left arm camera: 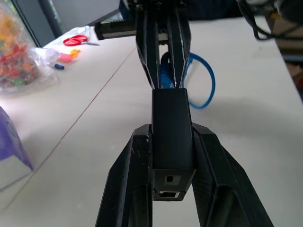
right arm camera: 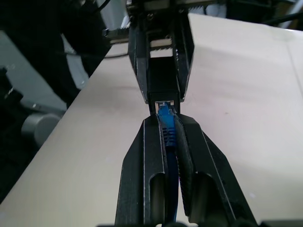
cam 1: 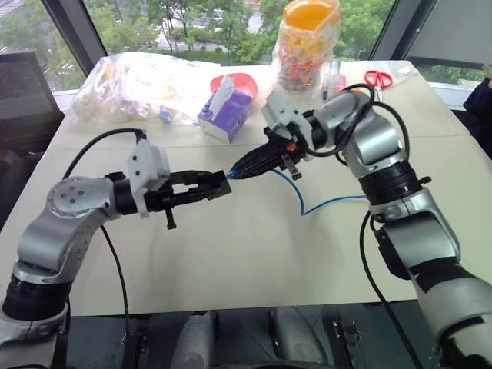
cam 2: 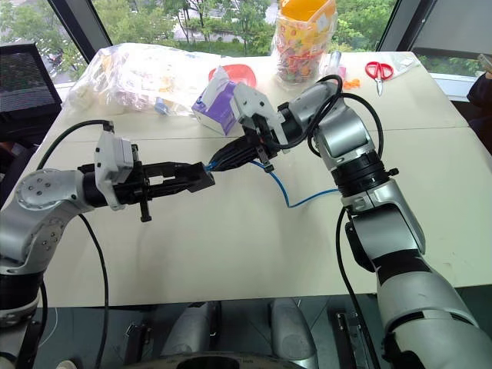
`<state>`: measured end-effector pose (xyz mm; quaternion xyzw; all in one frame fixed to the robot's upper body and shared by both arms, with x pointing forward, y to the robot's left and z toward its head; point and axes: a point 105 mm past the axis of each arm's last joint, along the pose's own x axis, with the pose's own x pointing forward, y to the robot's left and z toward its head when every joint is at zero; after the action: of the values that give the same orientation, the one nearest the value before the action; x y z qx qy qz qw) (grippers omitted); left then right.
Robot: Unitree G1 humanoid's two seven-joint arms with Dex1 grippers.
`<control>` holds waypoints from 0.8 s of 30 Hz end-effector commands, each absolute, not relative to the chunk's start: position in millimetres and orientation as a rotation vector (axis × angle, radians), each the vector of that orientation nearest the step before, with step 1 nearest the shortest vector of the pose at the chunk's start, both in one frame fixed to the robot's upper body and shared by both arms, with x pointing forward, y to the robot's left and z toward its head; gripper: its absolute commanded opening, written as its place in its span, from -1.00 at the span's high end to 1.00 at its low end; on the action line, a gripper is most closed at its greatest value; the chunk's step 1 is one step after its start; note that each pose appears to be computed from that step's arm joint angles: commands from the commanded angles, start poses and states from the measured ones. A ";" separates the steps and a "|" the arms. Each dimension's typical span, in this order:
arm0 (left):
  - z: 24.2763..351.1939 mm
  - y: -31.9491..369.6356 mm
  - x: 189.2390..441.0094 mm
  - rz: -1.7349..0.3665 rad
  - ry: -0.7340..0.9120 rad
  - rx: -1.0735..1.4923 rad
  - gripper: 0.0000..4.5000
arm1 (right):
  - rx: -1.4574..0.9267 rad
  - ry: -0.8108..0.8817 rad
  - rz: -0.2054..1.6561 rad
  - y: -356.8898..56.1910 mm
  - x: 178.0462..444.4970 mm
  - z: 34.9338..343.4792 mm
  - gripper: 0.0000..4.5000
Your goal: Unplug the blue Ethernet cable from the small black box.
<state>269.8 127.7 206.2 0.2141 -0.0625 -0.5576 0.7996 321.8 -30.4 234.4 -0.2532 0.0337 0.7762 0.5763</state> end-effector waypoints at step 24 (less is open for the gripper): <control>235.8 130.6 269.8 -1.141 -0.204 0.353 0.78 | -0.521 0.104 1.654 -64.3 342.8 250.1 0.97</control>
<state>276.3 122.1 217.9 0.1363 -0.0598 -0.5474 0.8235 329.6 -38.4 246.6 -0.2270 0.0301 0.7629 0.6046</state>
